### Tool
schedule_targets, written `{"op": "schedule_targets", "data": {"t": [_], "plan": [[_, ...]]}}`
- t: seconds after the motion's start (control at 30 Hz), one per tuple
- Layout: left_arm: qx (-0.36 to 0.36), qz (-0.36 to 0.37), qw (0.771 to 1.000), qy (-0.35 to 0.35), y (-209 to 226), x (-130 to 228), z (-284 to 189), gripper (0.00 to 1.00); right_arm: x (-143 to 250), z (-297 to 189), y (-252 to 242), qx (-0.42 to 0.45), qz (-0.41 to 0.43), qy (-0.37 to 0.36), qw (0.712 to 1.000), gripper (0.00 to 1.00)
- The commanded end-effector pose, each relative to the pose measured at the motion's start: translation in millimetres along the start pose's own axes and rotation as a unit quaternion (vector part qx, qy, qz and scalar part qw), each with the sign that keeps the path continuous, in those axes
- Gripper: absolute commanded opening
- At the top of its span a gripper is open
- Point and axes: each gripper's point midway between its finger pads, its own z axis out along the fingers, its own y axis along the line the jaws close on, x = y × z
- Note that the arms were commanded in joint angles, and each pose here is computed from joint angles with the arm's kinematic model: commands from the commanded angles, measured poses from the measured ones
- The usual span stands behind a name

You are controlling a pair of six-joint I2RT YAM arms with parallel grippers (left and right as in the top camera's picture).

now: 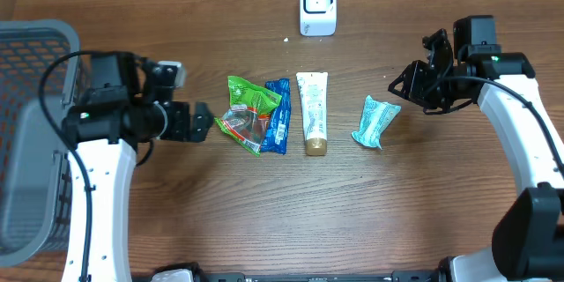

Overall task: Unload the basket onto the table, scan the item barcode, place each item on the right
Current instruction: 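Lower the right gripper onto the tissue pack and grasp it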

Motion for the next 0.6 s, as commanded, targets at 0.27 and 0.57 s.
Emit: {"op": "schedule_targets", "data": {"t": [0.27, 0.57], "plan": [[0.02, -0.016, 1.0, -0.007, -16, -6, 3, 1.0, 25, 36, -1, 0.019, -0.002, 0.067, 0.998, 0.04], [0.019, -0.015, 1.0, -0.007, -16, -6, 3, 0.99, 63, 69, -24, 0.045, 0.005, 0.109, 0.993, 0.04]]}}
